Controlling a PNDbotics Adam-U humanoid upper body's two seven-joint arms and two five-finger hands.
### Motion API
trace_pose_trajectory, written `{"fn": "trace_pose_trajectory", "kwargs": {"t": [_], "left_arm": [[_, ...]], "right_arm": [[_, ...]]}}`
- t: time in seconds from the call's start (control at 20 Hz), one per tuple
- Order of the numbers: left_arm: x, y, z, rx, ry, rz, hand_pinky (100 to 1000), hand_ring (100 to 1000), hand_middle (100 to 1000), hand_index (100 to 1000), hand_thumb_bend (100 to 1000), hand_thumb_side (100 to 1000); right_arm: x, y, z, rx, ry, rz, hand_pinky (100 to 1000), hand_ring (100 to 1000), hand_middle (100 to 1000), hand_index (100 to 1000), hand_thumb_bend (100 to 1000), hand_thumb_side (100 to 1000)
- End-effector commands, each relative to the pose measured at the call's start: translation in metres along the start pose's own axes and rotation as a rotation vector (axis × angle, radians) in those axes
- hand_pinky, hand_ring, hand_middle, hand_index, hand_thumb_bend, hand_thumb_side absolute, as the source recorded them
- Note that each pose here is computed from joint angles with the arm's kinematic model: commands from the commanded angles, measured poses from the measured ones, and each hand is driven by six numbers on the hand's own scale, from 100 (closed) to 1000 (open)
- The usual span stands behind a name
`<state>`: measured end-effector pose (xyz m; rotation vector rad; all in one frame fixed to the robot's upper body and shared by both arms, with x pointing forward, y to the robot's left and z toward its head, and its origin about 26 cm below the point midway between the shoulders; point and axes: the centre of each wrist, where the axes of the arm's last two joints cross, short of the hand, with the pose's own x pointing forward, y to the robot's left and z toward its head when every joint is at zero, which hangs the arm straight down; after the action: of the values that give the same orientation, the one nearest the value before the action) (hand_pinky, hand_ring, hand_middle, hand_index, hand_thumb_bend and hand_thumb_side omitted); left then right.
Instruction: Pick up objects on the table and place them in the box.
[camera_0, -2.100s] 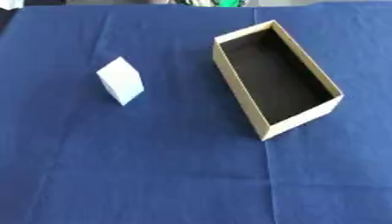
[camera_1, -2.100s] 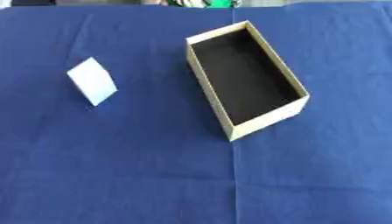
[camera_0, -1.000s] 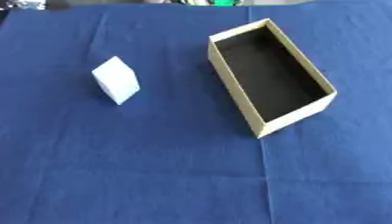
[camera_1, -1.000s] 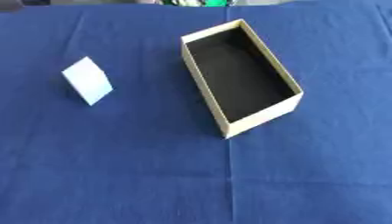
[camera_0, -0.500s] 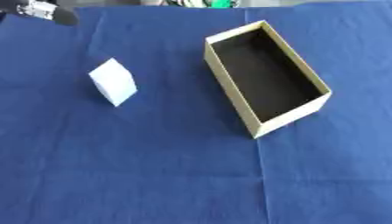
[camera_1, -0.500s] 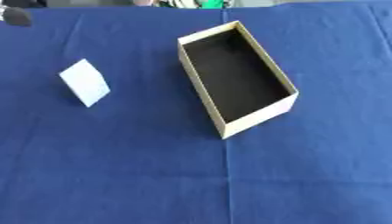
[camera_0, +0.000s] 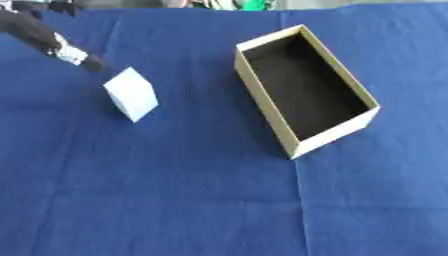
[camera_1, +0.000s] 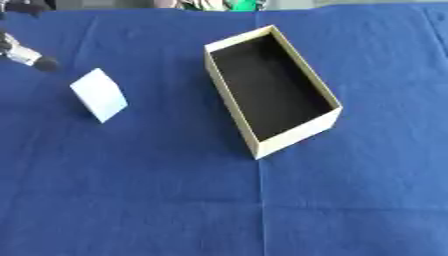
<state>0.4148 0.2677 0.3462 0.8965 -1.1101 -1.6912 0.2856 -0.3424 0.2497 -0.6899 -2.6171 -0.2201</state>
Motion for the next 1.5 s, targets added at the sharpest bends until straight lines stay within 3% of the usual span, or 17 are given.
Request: {"fn": "trace_pose_trajectory", "kwargs": {"t": [0.05, 0.45, 0.85, 1.25, 1.5], "left_arm": [[-0.01, 0.005, 0.008, 0.003, -0.045, -0.046, 857, 972, 921, 1000, 761, 435], [-0.017, 0.001, 0.014, 0.024, -0.306, -0.384, 901, 1000, 978, 1000, 881, 438], [-0.033, -0.001, 0.0, 0.092, -0.378, -0.455, 872, 981, 953, 1000, 818, 389], [-0.029, -0.007, -0.021, 0.129, -0.422, -0.485, 841, 962, 931, 1000, 766, 361], [-0.023, -0.013, -0.038, 0.073, -0.429, -0.504, 843, 965, 937, 1000, 774, 359]], "right_arm": [[0.006, -0.001, -0.009, 0.01, -0.034, 0.005, 684, 795, 670, 811, 100, 984], [0.006, 0.0, -0.009, 0.015, -0.034, 0.001, 684, 793, 666, 810, 100, 985], [0.006, 0.001, -0.009, 0.022, -0.032, -0.001, 684, 792, 663, 810, 100, 987], [0.007, 0.003, -0.009, 0.029, -0.032, -0.008, 685, 793, 661, 810, 100, 986], [0.007, 0.004, -0.01, 0.031, -0.033, -0.013, 685, 793, 661, 810, 100, 986]]}}
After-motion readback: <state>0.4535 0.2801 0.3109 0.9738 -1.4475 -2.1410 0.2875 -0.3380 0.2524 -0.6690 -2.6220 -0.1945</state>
